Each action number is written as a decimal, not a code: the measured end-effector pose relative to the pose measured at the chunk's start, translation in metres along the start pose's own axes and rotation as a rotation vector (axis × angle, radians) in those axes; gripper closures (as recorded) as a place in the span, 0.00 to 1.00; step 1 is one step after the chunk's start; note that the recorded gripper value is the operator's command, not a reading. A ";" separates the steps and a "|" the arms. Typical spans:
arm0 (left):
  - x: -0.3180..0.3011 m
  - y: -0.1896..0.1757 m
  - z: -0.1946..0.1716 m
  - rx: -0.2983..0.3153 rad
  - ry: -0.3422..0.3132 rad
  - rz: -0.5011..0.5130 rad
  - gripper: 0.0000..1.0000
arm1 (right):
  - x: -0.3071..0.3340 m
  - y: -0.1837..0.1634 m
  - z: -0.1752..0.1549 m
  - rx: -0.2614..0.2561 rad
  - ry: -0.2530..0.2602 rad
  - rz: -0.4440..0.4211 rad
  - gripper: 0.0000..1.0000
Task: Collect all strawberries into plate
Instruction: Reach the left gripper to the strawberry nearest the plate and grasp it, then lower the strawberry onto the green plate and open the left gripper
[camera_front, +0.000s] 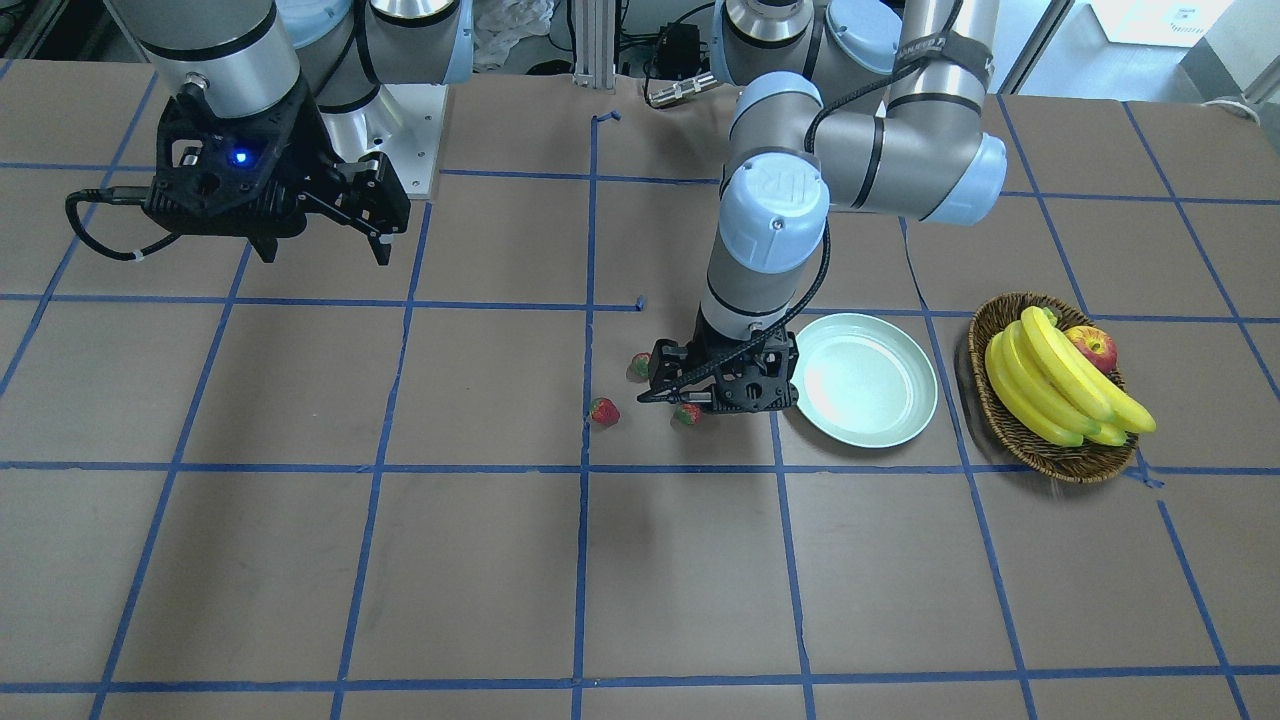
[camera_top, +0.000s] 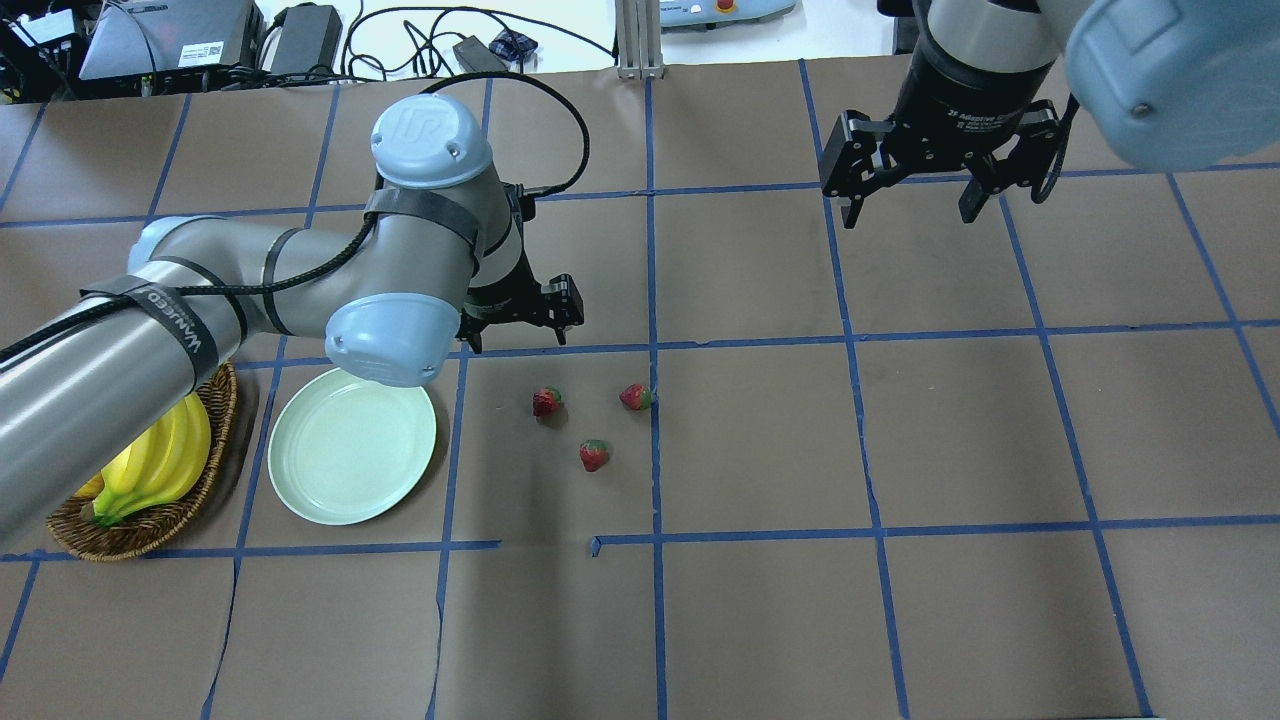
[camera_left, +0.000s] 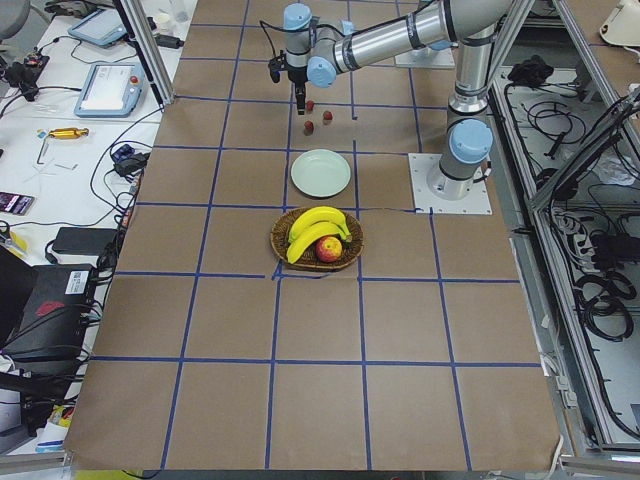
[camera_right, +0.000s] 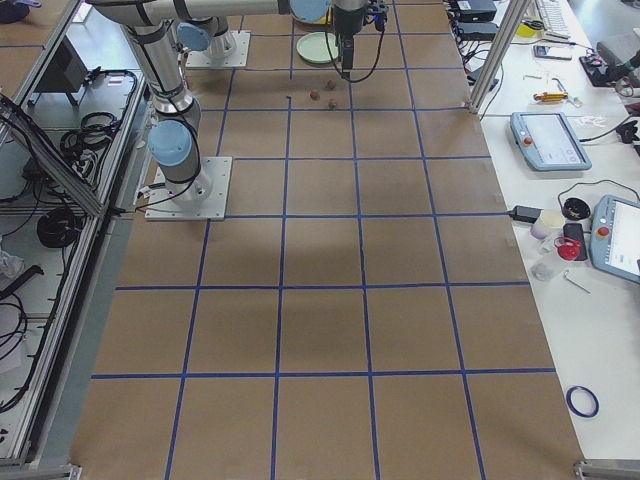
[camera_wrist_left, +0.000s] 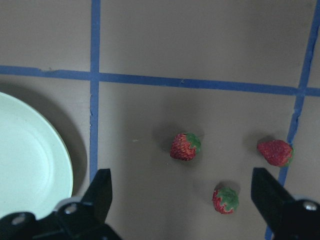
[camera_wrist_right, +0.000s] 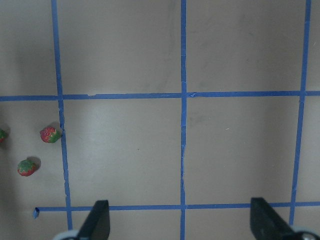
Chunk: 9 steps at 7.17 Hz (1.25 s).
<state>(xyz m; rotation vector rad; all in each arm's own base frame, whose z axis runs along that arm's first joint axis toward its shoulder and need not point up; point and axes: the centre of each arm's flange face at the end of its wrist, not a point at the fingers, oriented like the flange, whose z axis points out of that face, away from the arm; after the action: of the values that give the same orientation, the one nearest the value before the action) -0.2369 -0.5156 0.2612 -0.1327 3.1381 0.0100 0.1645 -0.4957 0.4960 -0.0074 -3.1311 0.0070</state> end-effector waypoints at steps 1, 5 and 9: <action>0.003 -0.007 0.029 -0.018 -0.005 0.001 0.09 | 0.000 0.000 0.001 -0.001 0.000 0.001 0.00; 0.007 0.004 0.095 -0.091 -0.028 0.011 0.48 | 0.000 -0.001 0.001 -0.001 0.001 -0.001 0.00; 0.015 0.011 0.090 -0.085 -0.037 0.033 0.81 | 0.000 -0.001 0.002 -0.002 0.002 0.003 0.00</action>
<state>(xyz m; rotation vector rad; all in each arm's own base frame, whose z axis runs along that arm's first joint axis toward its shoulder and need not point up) -0.2523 -0.5052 0.1717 -0.0800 3.1035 0.1437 0.1646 -0.4963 0.4938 -0.0114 -3.1295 0.0040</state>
